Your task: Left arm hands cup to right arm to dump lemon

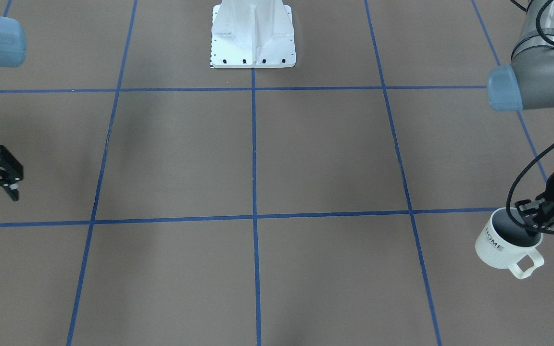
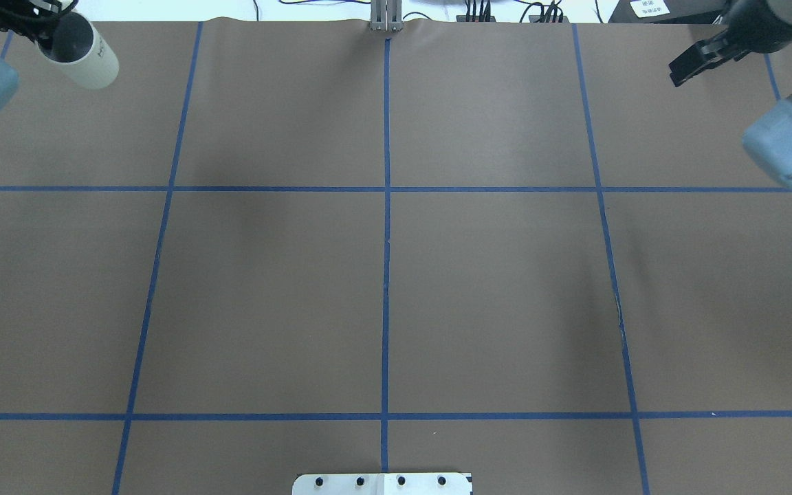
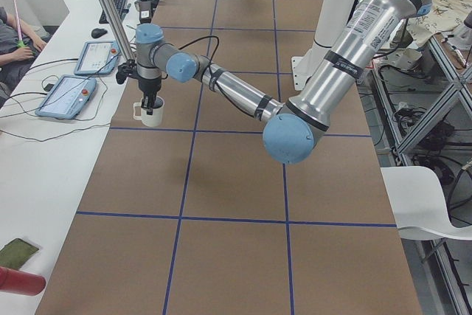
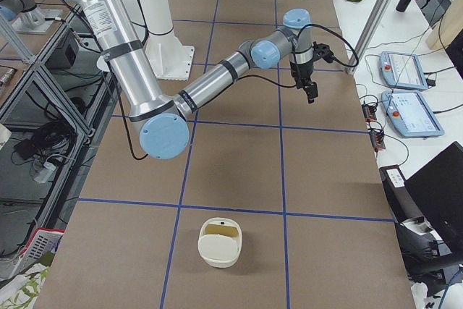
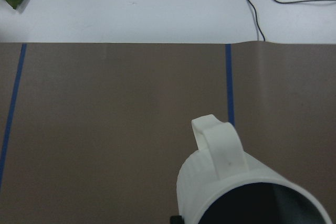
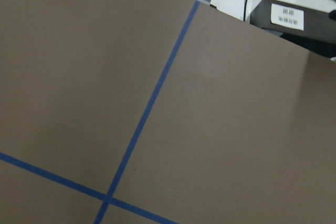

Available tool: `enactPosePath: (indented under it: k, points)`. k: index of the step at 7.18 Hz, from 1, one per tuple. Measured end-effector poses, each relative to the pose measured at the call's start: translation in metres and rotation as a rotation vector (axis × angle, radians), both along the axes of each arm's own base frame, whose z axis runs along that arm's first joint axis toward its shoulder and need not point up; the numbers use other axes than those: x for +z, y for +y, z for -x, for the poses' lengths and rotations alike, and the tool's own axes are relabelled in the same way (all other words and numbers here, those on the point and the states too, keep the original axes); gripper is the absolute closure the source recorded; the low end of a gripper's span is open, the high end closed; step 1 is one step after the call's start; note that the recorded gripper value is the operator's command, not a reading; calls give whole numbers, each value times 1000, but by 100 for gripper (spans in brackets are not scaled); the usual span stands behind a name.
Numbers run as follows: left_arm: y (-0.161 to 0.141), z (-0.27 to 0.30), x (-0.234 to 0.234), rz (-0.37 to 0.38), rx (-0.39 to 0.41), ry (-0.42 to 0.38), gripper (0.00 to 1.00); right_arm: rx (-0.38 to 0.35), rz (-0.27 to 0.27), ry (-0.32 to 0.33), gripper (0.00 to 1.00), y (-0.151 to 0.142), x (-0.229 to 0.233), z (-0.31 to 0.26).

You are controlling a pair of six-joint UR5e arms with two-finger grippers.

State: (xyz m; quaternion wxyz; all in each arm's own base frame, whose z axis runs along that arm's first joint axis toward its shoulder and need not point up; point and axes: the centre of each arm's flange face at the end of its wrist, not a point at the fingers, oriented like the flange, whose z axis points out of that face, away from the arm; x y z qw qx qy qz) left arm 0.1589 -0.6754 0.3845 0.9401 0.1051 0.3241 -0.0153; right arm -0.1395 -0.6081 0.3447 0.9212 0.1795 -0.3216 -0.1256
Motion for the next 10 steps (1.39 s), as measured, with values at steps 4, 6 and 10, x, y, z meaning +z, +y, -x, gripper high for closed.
enactPosePath:
  k: [4,6,10]
  points:
    - [77,25,115,117,195,57,100,-39,191,-42,0,28,57,-89]
    - [111,31,152,182,210,84,100,-40,234,-38,0,54,89,-98]
    - [134,19,169,272,193,115,100,-28,303,-25,0,83,134,-104]
